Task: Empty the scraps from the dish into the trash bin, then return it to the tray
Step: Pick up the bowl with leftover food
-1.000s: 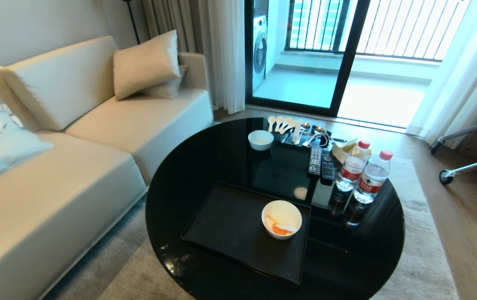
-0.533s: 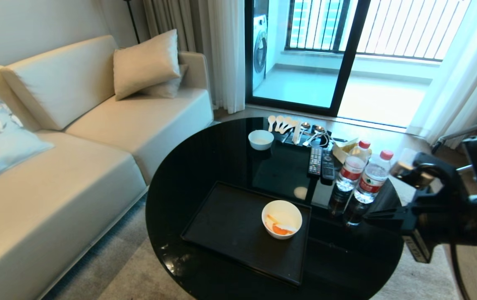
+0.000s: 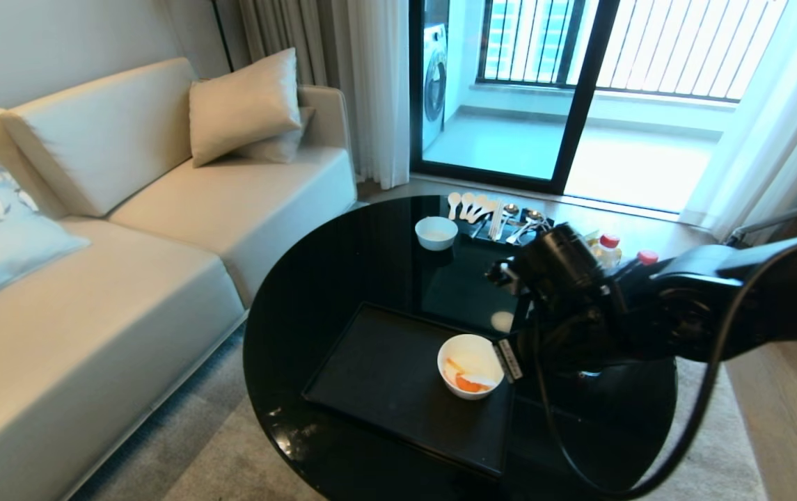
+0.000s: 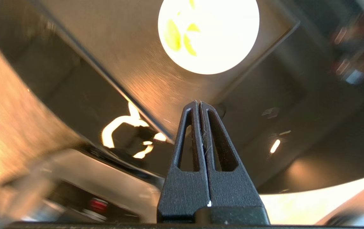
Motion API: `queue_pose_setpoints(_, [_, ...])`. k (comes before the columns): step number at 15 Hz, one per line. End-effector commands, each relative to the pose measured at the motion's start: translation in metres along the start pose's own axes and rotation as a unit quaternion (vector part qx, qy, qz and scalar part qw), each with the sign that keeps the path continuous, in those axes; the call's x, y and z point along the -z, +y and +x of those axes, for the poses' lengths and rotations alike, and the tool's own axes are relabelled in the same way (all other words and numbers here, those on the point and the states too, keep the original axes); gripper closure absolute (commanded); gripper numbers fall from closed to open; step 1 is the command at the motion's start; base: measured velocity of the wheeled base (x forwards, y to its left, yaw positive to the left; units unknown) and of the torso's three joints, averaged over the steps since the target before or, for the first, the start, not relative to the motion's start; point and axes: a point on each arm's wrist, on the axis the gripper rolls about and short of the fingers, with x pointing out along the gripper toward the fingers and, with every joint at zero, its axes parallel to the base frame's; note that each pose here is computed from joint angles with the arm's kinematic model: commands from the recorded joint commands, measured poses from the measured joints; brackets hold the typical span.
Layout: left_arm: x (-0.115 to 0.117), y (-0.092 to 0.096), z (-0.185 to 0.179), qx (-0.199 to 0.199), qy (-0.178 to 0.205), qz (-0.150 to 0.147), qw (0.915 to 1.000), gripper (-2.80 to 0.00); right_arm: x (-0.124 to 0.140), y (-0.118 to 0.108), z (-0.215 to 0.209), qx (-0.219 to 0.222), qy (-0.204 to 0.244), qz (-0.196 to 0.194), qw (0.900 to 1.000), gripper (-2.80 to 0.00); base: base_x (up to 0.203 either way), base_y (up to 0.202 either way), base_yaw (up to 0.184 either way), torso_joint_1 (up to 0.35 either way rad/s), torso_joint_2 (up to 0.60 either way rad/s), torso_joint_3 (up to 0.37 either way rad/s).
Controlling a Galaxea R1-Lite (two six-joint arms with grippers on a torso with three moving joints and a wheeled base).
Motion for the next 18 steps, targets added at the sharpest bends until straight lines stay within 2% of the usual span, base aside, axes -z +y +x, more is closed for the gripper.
queue_pose_setpoints(1, [0.000,0.000,0.000,0.000,0.000,-0.001,1.0000,0.00,-0.004,0.029,0.045,0.032,0.051,0.054,0.997,0.00,0.000,0.000,0.000,0.000,0.00,0.000])
queue_pose_setpoints(4, [0.000,0.000,0.000,0.000,0.000,-0.001,1.0000,0.00,-0.007,0.039,0.066,0.082,0.078,0.084,0.990,0.00,0.000,0.000,0.000,0.000,0.00,0.000])
queue_pose_setpoints(11, [0.000,0.000,0.000,0.000,0.000,-0.001,1.0000,0.00,-0.008,0.016,0.092,0.112,0.096,0.112,0.983,0.00,0.000,0.000,0.000,0.000,0.00,0.000])
queue_pose_setpoints(12, [0.000,0.000,0.000,0.000,0.000,-0.001,1.0000,0.00,-0.010,0.013,0.095,0.114,0.095,0.116,0.982,-0.90,0.000,0.000,0.000,0.000,0.00,0.000])
queue_pose_setpoints(13, [0.000,0.000,0.000,0.000,0.000,-0.001,1.0000,0.00,-0.011,0.008,0.099,0.118,0.095,0.121,0.981,-2.80,0.000,0.000,0.000,0.000,0.00,0.000])
queue_pose_setpoints(18, [0.000,0.000,0.000,0.000,0.000,-0.001,1.0000,0.00,-0.014,-0.011,0.115,0.138,0.095,0.140,0.976,-2.80,0.000,0.000,0.000,0.000,0.00,0.000])
